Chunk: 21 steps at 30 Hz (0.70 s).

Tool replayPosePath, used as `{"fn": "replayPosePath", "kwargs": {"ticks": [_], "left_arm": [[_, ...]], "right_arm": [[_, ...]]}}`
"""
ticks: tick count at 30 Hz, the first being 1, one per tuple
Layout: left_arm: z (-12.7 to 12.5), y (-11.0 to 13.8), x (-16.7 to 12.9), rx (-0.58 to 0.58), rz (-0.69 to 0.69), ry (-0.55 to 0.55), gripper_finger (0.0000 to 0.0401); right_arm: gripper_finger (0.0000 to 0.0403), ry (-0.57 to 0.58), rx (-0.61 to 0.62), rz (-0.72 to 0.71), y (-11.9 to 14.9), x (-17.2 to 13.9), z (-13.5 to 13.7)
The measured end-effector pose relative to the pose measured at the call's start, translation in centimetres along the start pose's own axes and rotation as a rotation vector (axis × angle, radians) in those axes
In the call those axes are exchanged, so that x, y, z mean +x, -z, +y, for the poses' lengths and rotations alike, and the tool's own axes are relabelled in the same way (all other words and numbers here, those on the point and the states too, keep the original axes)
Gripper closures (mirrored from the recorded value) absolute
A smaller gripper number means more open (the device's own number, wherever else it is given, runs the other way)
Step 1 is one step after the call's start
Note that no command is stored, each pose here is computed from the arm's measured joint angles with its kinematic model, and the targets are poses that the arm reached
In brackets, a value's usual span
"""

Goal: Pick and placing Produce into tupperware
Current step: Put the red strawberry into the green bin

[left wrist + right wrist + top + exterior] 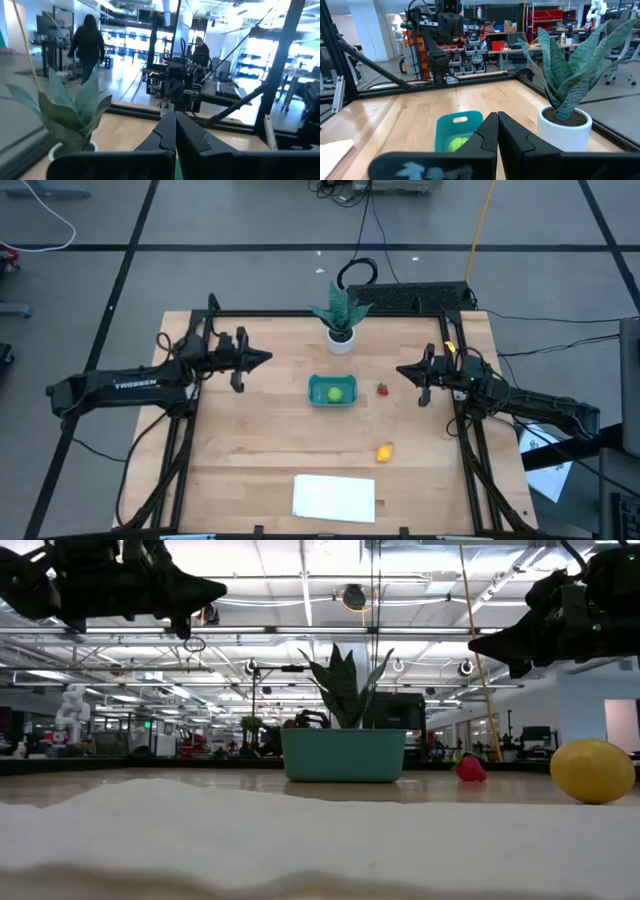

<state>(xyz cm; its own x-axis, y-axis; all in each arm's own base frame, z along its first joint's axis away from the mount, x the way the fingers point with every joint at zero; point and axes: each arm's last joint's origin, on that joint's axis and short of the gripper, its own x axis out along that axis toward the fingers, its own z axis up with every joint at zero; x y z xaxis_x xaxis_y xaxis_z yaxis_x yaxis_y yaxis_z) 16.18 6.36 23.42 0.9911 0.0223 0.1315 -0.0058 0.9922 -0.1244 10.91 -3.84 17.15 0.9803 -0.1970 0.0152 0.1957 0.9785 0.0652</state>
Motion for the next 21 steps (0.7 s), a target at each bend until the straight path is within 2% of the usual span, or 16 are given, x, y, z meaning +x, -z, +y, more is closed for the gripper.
{"fn": "replayPosePath", "kwargs": {"ticks": [3,7,10,13,17,21], "left_arm": [[-0.1,0.3,0.1,-0.015,0.018,0.011,0.0401],[-1.3,0.3,0.4,0.056,0.006,0.035,0.0401],[-2.3,-0.1,0.5,0.104,0.005,0.005,0.0401],[-3.2,-1.1,0.4,0.112,0.085,-0.056,0.0401],[-4.4,-2.7,-0.3,0.186,0.194,-0.101,0.0401],[-4.9,-3.7,-1.7,0.229,0.122,-0.107,0.0401]], "right_arm": [[0.0403,0.000,-0.003,-0.012,-0.1,0.0,0.0],[0.0403,0.000,-0.003,-0.014,-0.1,0.0,0.0],[0.0403,0.000,0.006,-0.013,-0.1,0.0,0.0],[0.0403,0.001,0.020,-0.007,-0.1,0.0,0.0],[0.0403,0.002,0.024,0.010,0.1,0.0,0.0],[0.0403,0.002,0.027,0.012,0.1,0.0,0.0]]}}
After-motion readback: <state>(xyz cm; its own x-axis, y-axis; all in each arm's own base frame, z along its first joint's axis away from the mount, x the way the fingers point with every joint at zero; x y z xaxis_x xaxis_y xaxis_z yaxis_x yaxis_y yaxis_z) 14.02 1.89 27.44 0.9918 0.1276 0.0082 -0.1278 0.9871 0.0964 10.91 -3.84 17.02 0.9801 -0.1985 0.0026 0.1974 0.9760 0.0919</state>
